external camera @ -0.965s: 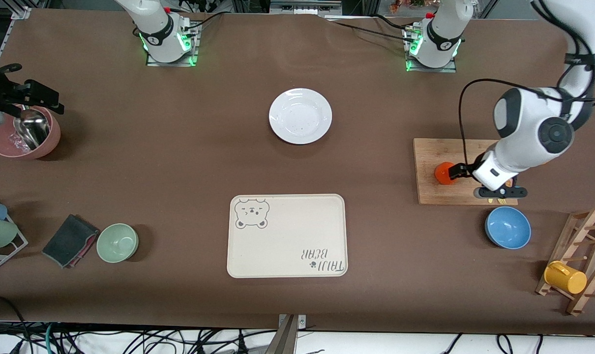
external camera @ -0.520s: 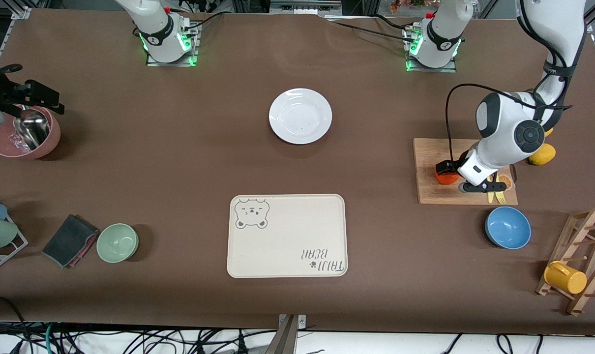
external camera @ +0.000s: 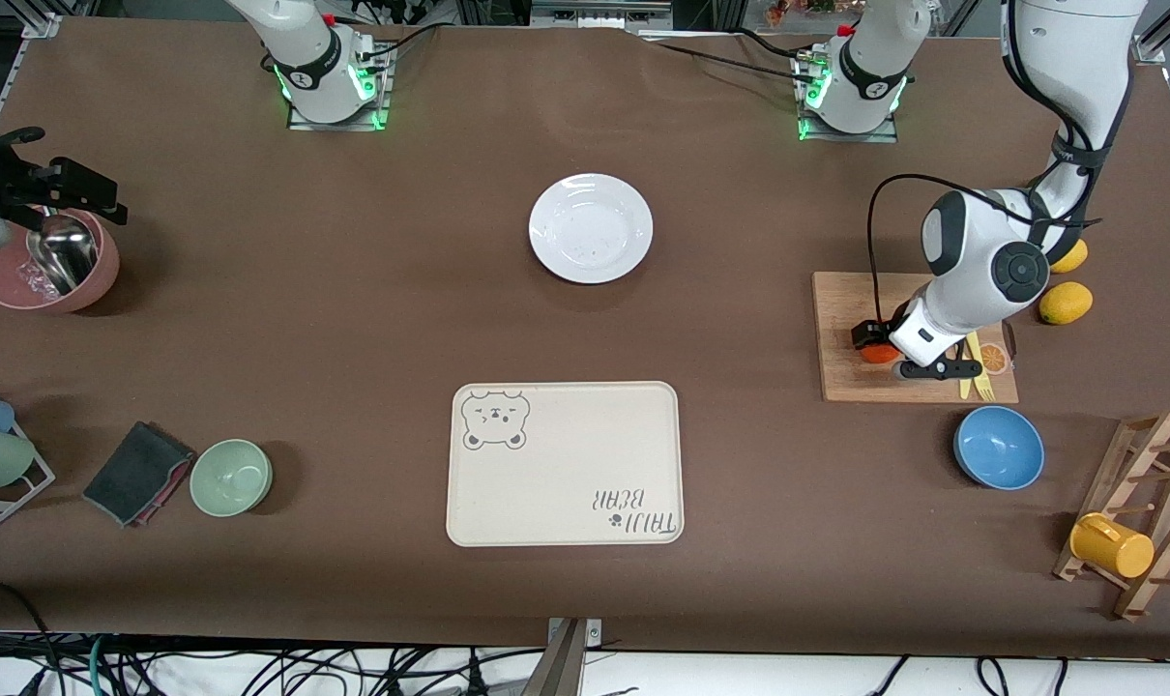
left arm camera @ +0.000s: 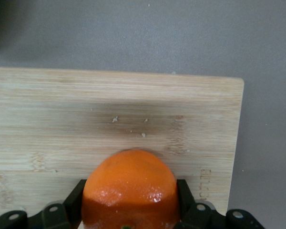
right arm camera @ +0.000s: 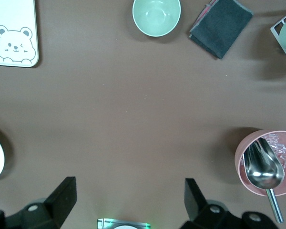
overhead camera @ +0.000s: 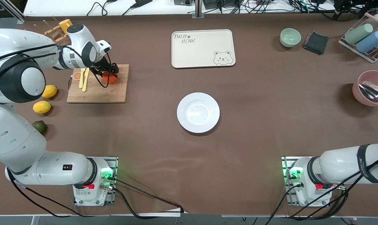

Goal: Place orange and plate with both arms
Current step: 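Close the left gripper on the orange and lift it, then carry the orange with the left gripper onto the white plate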

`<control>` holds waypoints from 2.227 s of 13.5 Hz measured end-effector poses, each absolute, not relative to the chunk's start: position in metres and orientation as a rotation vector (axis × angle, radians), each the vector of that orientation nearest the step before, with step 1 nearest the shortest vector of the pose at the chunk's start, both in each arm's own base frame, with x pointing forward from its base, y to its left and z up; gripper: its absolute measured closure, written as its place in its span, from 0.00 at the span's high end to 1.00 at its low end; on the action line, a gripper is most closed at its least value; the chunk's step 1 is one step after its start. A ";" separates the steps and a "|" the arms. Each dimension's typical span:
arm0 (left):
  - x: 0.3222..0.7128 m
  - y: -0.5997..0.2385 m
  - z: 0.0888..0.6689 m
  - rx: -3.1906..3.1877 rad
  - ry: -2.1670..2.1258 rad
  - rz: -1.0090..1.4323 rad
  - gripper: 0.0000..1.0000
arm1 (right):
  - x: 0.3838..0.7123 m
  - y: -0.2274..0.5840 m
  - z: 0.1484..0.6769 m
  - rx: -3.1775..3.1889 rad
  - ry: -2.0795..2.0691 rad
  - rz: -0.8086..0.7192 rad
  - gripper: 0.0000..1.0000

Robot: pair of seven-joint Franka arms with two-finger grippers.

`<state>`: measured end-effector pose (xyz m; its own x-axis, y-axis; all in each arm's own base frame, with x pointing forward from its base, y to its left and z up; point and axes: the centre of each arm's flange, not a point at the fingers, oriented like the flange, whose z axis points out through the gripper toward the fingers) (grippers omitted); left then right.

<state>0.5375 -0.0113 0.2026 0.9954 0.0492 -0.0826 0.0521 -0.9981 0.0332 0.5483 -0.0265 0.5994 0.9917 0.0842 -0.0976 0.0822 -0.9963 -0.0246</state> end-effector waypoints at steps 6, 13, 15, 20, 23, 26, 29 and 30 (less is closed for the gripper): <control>0.556 -0.075 0.272 3.068 -0.050 0.045 0.77 | 0.548 -0.027 0.599 -3.114 -0.128 0.156 1.00; 0.482 -0.306 0.298 2.992 0.059 0.005 0.77 | 0.548 -0.027 0.599 -3.114 -0.128 0.156 1.00; 0.444 -0.366 0.304 2.974 0.082 -0.019 0.77 | 0.548 -0.027 0.599 -3.114 -0.128 0.156 1.00; 0.350 -0.457 0.274 2.999 -0.053 -0.140 0.77 | 0.548 -0.027 0.599 -3.114 -0.129 0.157 1.00; 0.322 -0.494 0.239 3.044 -0.024 -0.163 0.77 | 0.548 -0.027 0.598 -3.114 -0.129 0.157 1.00; 0.328 -0.506 0.213 3.068 0.011 -0.168 0.77 | 0.548 -0.027 0.598 -3.114 -0.129 0.157 1.00; 0.333 -0.502 0.201 3.079 0.029 -0.189 0.77 | 0.548 -0.027 0.598 -3.114 -0.129 0.159 1.00; 0.332 -0.502 0.199 3.082 0.030 -0.194 0.84 | 0.548 -0.027 0.598 -3.114 -0.130 0.159 1.00</control>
